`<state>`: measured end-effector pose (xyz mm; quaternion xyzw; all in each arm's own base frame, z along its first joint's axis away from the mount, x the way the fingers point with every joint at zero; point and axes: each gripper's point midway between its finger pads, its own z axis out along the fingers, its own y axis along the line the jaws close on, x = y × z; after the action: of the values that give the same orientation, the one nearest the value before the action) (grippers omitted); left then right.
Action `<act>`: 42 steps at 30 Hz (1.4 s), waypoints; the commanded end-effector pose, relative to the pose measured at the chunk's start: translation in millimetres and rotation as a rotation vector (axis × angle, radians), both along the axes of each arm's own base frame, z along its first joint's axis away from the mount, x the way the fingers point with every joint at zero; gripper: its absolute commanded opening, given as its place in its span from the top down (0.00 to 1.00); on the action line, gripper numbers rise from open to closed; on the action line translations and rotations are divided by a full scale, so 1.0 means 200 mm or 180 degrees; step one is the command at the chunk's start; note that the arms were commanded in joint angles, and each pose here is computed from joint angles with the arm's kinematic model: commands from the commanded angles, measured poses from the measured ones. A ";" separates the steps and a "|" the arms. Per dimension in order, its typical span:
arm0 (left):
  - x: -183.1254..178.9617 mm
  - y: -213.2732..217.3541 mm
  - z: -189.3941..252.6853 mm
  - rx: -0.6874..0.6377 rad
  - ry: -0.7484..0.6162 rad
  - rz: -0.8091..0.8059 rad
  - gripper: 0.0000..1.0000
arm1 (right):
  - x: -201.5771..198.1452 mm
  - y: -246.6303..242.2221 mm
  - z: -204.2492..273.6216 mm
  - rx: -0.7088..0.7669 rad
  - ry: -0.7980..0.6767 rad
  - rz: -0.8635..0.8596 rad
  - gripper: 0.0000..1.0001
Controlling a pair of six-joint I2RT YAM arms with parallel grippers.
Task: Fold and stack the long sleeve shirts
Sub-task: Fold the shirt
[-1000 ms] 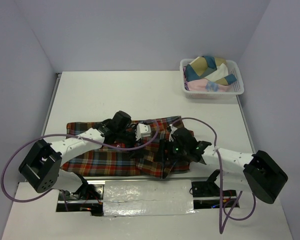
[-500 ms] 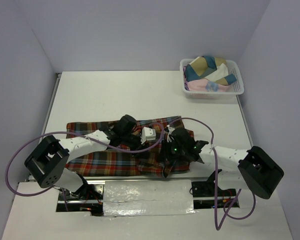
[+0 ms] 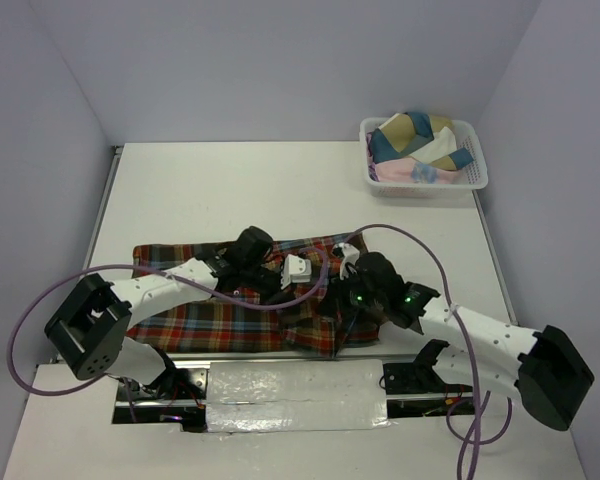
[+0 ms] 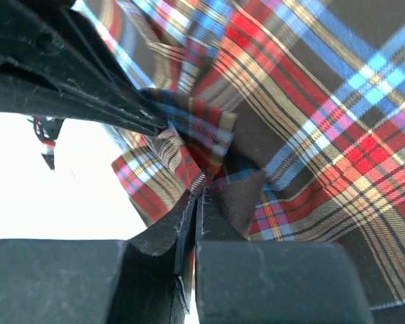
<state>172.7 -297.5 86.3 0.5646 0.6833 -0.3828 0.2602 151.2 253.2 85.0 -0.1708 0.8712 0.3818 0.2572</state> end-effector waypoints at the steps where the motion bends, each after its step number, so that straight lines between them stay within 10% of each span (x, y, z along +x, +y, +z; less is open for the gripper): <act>1: -0.01 -0.04 0.20 -0.0258 -0.0326 -0.0362 1.00 | 0.04 0.00 0.15 0.0053 -0.0466 0.0075 1.00; 12: 0.28 -0.12 0.51 -0.0253 -0.0856 0.0153 1.00 | 0.28 -0.23 0.48 -0.0488 -0.1599 -0.0510 1.00; 42: 0.96 -0.23 0.47 0.0094 -0.1819 0.0905 1.00 | 1.00 -0.48 0.37 -0.1288 -0.1824 -0.1126 1.00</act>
<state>336.0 -350.6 162.9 0.5589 0.6664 -0.1945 0.4536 322.2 174.4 134.8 -0.1763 0.8559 0.1271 0.4693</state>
